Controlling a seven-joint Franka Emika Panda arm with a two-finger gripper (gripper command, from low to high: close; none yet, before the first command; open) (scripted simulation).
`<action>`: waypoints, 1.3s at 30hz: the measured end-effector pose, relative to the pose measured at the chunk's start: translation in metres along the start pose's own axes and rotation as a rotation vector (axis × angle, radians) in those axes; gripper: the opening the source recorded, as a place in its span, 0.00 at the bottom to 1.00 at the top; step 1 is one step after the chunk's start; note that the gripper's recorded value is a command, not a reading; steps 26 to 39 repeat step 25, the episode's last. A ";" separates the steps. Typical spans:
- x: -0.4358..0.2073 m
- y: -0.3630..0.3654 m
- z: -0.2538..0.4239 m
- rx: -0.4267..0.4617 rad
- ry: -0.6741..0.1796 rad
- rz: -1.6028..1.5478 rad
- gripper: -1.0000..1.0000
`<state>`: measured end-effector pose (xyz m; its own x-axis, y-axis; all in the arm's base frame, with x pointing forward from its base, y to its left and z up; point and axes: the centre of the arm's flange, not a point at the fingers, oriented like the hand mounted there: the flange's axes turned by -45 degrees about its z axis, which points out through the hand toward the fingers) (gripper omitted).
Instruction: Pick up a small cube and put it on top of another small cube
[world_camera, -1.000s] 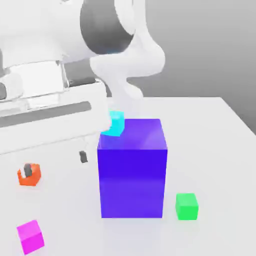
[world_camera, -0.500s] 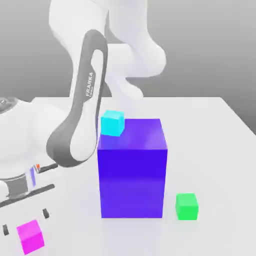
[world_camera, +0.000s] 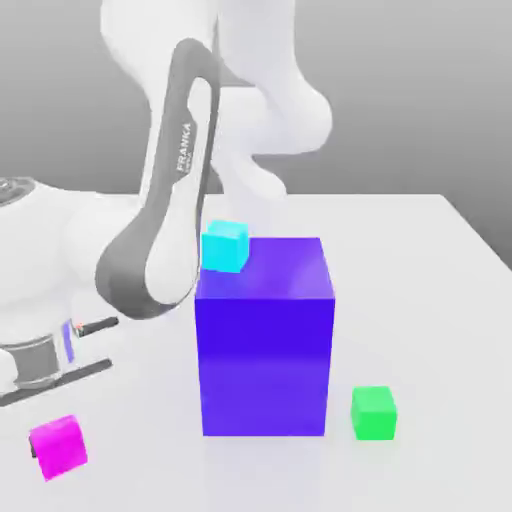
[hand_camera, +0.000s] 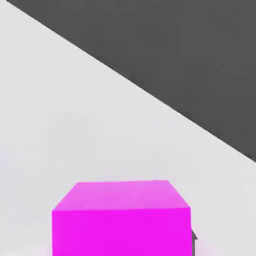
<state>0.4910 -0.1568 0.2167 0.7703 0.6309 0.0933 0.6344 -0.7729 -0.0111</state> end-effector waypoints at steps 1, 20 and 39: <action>0.020 -0.017 -0.004 0.009 0.015 -0.044 0.00; 0.101 -0.327 0.024 0.035 -0.091 -0.917 0.00; 0.097 -0.327 0.045 0.034 -0.093 -0.917 1.00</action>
